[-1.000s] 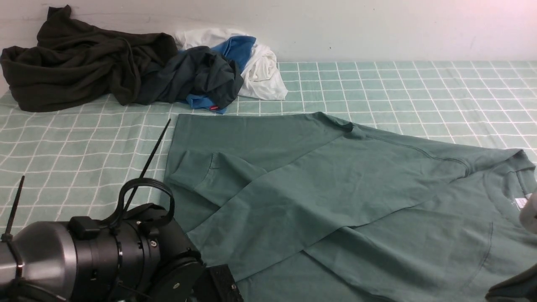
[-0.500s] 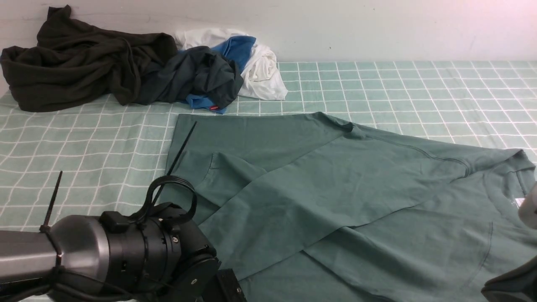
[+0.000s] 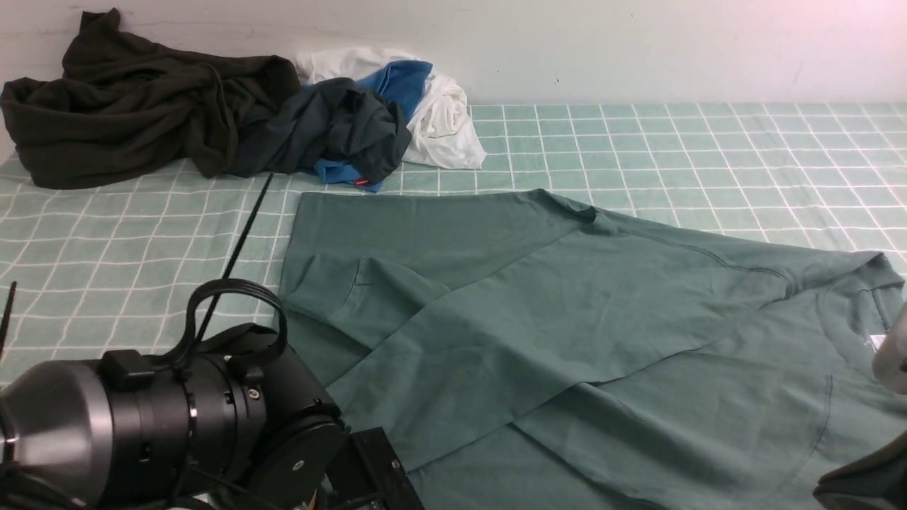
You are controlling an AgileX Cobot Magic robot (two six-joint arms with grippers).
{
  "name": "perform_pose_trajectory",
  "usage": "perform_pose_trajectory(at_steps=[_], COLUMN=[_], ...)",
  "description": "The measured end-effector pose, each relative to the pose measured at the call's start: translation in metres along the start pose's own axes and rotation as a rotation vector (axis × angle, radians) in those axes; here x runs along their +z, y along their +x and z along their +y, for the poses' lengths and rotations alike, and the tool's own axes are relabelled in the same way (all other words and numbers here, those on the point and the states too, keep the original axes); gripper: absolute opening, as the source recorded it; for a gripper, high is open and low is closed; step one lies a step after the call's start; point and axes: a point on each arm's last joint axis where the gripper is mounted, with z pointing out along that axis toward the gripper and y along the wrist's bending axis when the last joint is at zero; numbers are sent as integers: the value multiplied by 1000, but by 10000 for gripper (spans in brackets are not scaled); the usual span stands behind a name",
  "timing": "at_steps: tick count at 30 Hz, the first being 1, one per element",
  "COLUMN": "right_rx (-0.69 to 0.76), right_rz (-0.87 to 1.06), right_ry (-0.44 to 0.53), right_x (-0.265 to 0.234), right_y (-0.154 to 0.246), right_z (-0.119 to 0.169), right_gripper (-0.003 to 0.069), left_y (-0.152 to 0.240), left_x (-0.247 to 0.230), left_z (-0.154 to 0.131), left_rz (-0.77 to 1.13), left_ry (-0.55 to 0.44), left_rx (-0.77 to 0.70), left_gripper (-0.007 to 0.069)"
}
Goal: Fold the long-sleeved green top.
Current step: Use both arms simultaneously to clamp the lower edge of the clothing fabric
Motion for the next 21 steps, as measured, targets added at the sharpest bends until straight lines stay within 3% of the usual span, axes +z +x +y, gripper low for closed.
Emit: perform_pose_trajectory(at_steps=[7,8,9,15,21], right_rx=[-105,-115,-149,-257,-323], right_rz=[129,140,163,237,391], right_ry=[-115,-138,-176,-209,-173], right_x=[15,18,25,55,93], right_y=[0,-1,-4,-13,-16], right_z=[7,8,10,7,-3], right_gripper=[121,152,228,436,477], left_y=[35,41,52,62,59], left_x=[-17,-17,-15,-12,-10], left_z=[-7,-8,-11,-14,-14], left_rz=[21,34,60,69,35], left_ry=[7,10,16,22,22], left_rx=[-14,-11,-5,0,-2], left_gripper=[6,6,6,7,7])
